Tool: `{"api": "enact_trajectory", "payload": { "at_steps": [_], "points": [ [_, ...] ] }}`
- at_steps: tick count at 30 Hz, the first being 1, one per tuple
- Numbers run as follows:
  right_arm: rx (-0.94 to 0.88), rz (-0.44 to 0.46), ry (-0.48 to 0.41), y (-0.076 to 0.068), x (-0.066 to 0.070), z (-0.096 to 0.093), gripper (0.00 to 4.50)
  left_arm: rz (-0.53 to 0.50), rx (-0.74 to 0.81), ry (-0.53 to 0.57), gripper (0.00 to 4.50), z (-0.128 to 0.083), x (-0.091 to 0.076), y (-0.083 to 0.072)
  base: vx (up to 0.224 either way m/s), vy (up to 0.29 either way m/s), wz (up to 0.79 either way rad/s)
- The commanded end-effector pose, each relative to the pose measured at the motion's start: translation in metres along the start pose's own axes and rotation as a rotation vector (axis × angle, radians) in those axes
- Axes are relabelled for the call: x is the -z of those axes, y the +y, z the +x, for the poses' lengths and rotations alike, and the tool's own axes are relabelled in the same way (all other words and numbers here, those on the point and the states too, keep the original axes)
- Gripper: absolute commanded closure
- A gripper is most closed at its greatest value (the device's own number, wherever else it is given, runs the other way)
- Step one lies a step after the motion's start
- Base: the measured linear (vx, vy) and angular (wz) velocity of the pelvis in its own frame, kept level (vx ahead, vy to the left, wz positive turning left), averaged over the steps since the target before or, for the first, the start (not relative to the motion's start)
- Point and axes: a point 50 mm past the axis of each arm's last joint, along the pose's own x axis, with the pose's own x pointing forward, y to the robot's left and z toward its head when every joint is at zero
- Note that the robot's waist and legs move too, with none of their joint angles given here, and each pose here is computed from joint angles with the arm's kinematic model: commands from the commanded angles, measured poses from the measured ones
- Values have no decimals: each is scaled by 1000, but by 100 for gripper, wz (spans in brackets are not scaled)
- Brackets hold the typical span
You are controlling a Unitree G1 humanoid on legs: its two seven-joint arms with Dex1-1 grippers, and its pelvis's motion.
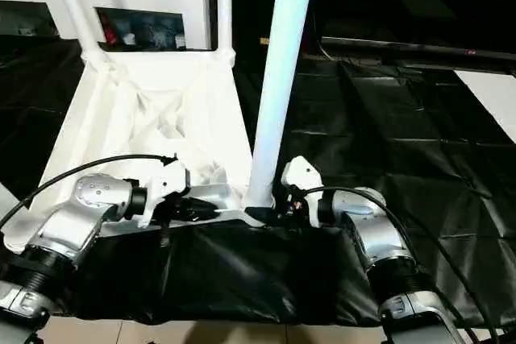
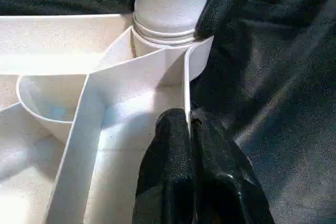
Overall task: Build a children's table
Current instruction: Rotate leg to tighten
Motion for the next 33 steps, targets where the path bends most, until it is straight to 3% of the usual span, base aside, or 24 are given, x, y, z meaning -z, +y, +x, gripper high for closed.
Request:
{"api": "enact_trajectory", "payload": {
  "at_steps": [1,7,12,15,16,19,23,26,30,31,33],
  "points": [
    [-128,-1,-9,15,-1,13,182,0,29,12,450,7,2,-2,0,0,0],
    [-134,-7,-1,18,1,14,183,4,27,11,450,9,2,-3,0,0,0],
    [-44,10,3,15,5,20,183,0,-63,10,450,16,1,1,0,0,0],
    [67,31,-25,12,5,29,184,-10,-122,4,450,26,-2,2,0,0,0],
    [198,71,-14,8,7,42,184,-35,-169,-6,450,42,-7,0,0,0,0],
    [319,118,-5,5,8,55,185,-71,-204,-18,450,58,-13,-4,-17,2,-2],
    [492,226,-32,1,1,78,185,-100,-236,-41,450,83,-26,-11,-25,6,-3],
    [498,175,-43,4,-12,94,185,-94,-232,-53,450,96,-36,-15,0,0,0],
    [491,165,-85,3,-17,95,185,-77,-226,-51,450,94,-37,-14,0,0,0],
    [483,200,-108,0,-16,92,130,-63,-218,-45,450,90,-35,-14,0,0,0],
    [471,219,-119,-2,-15,87,116,-58,-206,-42,450,86,-32,-14,0,0,0]
  ]
}}
